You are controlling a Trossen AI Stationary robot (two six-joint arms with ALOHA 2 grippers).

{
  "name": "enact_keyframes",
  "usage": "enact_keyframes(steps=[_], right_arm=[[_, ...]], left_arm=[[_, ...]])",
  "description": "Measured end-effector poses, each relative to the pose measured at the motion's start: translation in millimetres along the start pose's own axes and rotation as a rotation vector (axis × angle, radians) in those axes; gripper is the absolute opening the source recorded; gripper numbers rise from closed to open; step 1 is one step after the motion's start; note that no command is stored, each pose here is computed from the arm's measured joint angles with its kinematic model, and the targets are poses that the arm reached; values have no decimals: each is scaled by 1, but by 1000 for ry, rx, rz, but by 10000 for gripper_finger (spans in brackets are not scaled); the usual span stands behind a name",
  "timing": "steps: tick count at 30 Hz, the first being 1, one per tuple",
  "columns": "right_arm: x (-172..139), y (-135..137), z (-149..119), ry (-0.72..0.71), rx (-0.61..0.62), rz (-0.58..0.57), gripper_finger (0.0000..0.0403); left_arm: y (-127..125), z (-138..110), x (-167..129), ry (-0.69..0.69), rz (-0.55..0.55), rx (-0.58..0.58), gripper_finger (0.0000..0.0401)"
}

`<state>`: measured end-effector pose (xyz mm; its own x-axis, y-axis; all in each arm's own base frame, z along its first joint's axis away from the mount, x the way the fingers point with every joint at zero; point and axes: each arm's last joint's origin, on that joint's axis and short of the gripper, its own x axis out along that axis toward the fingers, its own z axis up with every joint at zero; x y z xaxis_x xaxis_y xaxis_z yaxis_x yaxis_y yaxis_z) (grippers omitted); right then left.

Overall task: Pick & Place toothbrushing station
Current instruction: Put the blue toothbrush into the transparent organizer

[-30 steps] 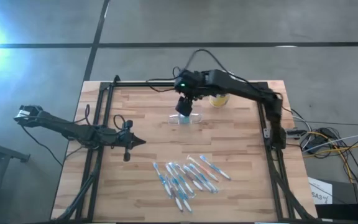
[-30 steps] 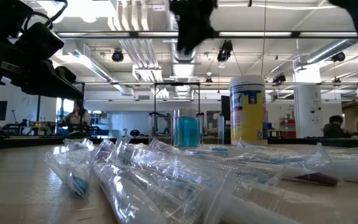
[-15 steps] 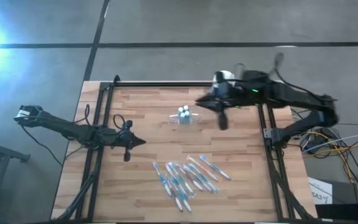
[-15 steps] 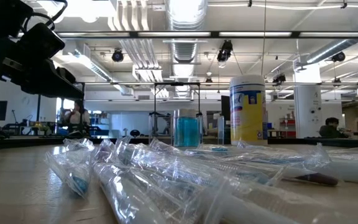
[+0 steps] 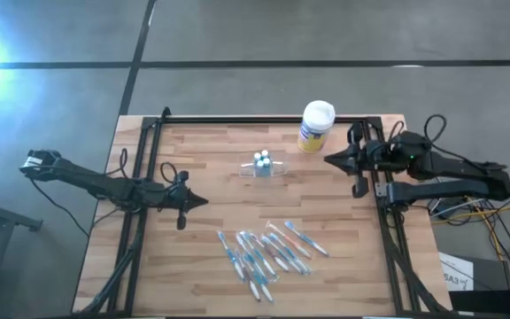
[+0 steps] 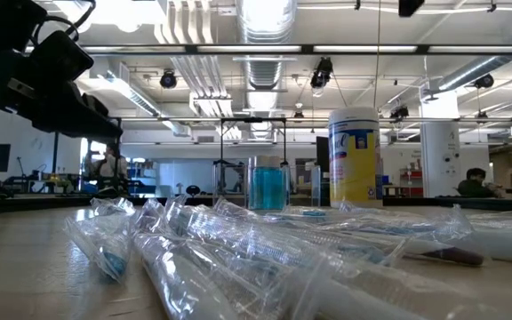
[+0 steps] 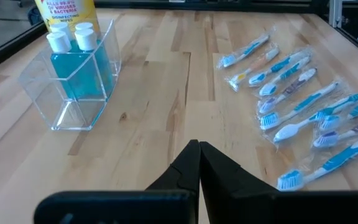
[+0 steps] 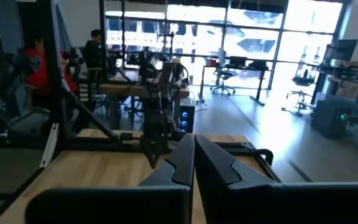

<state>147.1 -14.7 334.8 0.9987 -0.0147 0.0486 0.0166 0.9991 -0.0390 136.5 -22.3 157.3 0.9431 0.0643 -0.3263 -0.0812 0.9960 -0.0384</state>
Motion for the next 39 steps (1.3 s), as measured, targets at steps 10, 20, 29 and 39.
enact_keyframes(steps=[10, 20, 29, 39], right_arm=[[-3, 2, -66, -87, 56, 111, 8], [2, 6, -102, -71, 79, 225, 8], [-14, 10, -120, -112, 51, 296, 8], [-31, 14, -149, -116, 43, 318, 8]], left_arm=[[0, 9, 0, -93, 33, 14, 10], [1, 15, -1, -159, 63, 27, 10], [1, 18, -2, -186, 71, 47, 10], [1, 18, -2, -199, 63, -247, 10]])
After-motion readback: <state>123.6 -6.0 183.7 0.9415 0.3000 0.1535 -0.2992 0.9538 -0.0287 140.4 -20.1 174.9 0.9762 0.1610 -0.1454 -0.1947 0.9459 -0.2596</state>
